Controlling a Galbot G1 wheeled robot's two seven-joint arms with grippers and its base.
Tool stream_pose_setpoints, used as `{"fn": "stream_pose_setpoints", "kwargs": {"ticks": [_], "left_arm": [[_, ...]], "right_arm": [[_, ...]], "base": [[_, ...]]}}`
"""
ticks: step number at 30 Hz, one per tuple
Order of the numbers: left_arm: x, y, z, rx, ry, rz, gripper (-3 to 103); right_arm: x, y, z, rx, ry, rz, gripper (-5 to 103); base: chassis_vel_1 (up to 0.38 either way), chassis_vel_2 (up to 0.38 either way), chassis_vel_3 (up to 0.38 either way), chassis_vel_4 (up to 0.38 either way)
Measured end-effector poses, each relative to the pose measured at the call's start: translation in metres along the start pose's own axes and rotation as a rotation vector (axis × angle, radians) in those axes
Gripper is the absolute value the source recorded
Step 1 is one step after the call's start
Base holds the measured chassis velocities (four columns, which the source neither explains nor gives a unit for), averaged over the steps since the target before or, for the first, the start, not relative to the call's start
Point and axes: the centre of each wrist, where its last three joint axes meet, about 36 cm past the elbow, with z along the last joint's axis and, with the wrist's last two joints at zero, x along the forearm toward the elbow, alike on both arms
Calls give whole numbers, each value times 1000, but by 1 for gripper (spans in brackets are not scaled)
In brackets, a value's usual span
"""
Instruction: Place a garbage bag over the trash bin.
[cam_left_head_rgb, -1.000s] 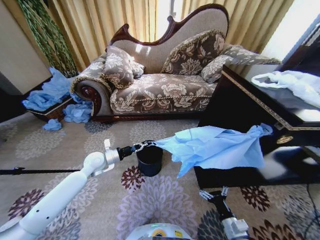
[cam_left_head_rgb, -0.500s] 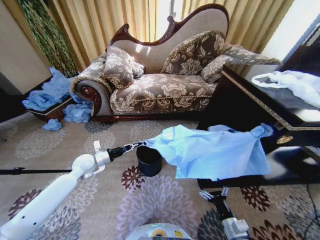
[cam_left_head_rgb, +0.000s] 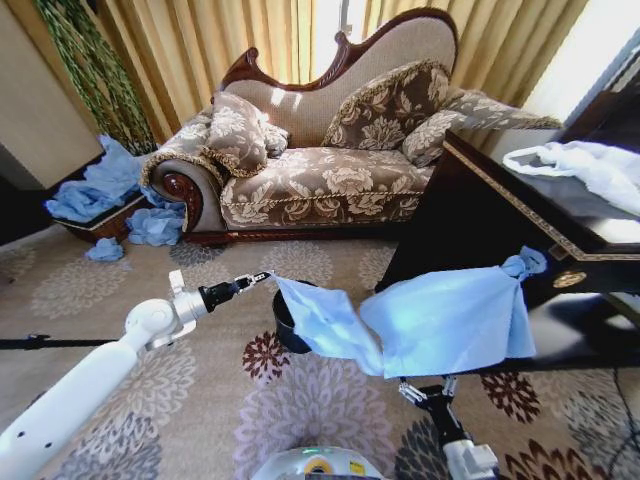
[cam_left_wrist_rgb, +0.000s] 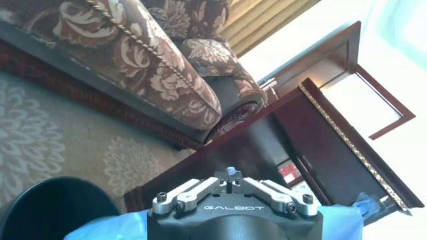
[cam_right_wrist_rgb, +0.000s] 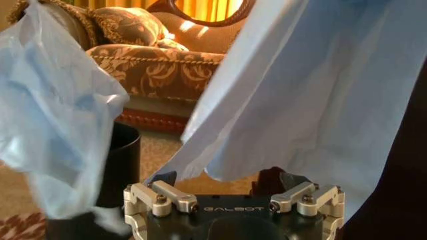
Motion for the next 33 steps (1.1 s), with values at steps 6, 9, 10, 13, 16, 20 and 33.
{"fn": "stream_pose_setpoints", "kwargs": {"ticks": [6, 9, 10, 13, 16, 20, 33], "left_arm": [[-5, -10, -2, -11, 1, 24, 0], [-7, -15, -6, -17, 0, 33, 0], [-9, -24, -14, -31, -3, 44, 0], [-15, -32, -18, -44, -4, 54, 0], [-20, -36, -17, -46, 0, 59, 0], [-29, -42, -12, -44, 5, 64, 0], [-66, -80, -1, -69, 13, 67, 0]], "right_arm": [[12, 6, 8, -2, 9, -6, 100], [15, 8, 11, 0, 11, -10, 100], [21, 15, 15, -3, 16, -26, 100], [25, 25, 20, -16, 18, -52, 100], [25, 30, 21, -27, 16, -60, 100], [22, 35, 20, -38, 4, -69, 100], [25, 52, 14, -61, -38, -129, 100]], "base": [[0, 0, 0, 0], [0, 0, 0, 0], [0, 0, 0, 0], [0, 0, 0, 0], [0, 0, 0, 0], [0, 0, 0, 0], [0, 0, 0, 0]]}}
